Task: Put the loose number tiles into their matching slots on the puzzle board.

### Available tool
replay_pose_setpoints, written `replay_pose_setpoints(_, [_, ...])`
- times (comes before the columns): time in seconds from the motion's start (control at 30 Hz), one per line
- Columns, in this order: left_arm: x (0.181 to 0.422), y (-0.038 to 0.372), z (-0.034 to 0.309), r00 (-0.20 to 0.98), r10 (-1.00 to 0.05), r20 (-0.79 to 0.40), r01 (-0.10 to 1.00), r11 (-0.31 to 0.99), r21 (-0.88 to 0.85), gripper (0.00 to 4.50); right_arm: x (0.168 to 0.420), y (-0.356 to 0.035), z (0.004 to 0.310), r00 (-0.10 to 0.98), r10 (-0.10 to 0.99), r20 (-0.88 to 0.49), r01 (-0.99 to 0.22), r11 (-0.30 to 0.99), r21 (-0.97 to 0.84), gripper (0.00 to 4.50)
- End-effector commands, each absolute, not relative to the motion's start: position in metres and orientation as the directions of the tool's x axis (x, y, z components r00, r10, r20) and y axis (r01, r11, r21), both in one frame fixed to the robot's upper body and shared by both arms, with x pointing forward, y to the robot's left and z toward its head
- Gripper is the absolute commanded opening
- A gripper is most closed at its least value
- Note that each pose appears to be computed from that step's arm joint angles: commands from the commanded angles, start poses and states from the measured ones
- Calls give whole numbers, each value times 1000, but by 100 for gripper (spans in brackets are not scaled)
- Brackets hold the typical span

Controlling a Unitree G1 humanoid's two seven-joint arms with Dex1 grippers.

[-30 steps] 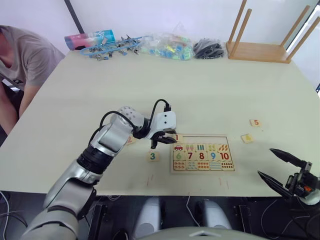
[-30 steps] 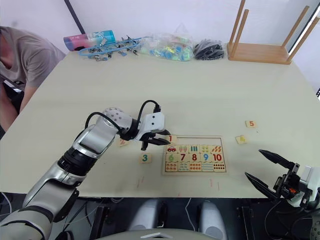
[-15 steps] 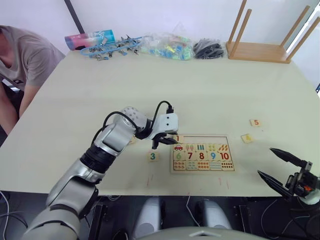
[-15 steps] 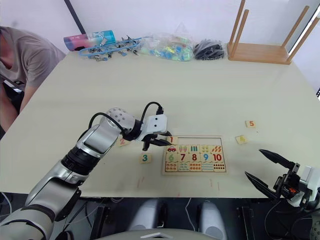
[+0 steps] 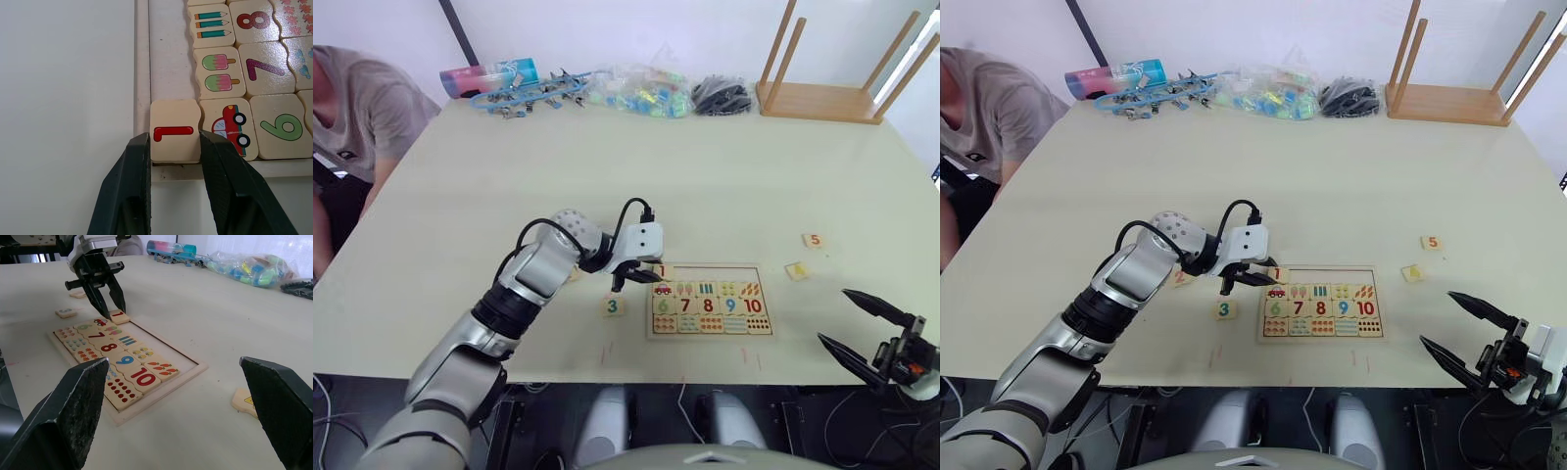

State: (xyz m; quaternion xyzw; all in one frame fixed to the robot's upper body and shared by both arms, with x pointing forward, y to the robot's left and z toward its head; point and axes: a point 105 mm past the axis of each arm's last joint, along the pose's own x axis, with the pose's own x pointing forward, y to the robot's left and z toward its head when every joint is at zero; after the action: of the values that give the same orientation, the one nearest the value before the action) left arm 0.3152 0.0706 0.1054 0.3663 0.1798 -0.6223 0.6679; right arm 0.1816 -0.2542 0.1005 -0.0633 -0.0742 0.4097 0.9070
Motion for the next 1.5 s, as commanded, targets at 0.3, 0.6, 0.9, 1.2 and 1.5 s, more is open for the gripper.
replay_pose_setpoints(0.3, [323,70,125,195,-714,-672,943,-52,329,364,179,-256,106,653,753,79,-726,653,-215,450])
replay_pose_setpoints(0.6, [323,80,145,164,-735,-658,953,-55,299,364,178,-256,104,656,752,71,-726,654,-214,450])
replay_pose_setpoints(0.9, [327,76,159,115,-801,-588,970,-37,241,364,181,-256,105,652,755,72,-728,650,-217,450])
replay_pose_setpoints(1.2, [344,65,140,68,-866,-495,968,-63,245,4,184,-255,106,647,759,73,-732,645,-219,450])
replay_pose_setpoints(1.5, [346,65,128,9,-868,-496,955,-140,262,4,183,-254,106,650,756,78,-728,649,-221,450])
